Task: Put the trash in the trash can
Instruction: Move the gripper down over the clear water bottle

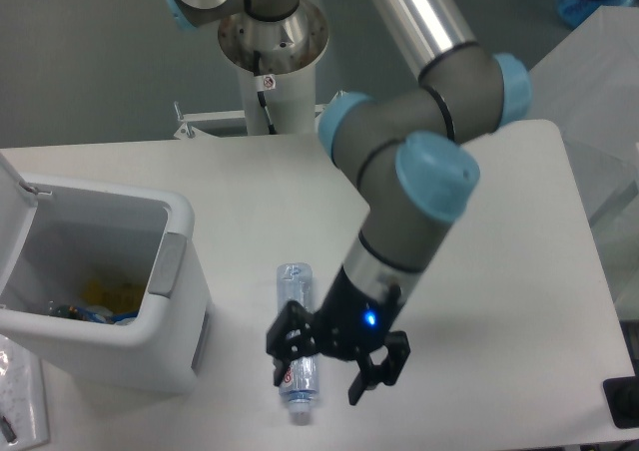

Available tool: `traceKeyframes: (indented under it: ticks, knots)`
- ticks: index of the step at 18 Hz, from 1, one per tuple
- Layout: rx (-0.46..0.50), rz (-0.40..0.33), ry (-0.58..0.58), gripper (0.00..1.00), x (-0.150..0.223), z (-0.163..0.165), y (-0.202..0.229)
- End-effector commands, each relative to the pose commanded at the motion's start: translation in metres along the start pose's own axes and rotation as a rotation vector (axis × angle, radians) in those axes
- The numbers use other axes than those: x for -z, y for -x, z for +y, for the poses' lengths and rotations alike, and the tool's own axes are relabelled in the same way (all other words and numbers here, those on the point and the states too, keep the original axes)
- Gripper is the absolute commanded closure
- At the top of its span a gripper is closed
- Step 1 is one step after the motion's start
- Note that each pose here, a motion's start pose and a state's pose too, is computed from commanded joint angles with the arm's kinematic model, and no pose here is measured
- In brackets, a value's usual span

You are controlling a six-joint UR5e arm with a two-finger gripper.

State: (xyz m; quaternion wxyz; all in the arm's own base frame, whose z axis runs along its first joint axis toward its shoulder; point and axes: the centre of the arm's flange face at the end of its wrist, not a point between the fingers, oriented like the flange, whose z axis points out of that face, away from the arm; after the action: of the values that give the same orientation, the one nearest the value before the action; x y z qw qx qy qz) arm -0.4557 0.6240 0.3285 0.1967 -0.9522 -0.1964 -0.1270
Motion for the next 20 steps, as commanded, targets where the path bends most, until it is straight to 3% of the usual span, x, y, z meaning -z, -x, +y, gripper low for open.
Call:
traceKeyframes:
  ticks: [6, 9, 11, 18, 20]
  knots:
    - [-0.004, -0.077, 0.236, 0.0, -0.089, 0.013, -0.003]
    - [-0.015, -0.081, 0.264, 0.0, -0.111, 0.011, -0.007]
    - [-0.038, -0.131, 0.314, 0.0, -0.133, 0.015, -0.011]
    - [-0.044, -0.168, 0.355, 0.0, -0.156, 0.02, -0.008]
    - [-0.049, -0.171, 0.358, 0.05, -0.159, 0.02, -0.012]
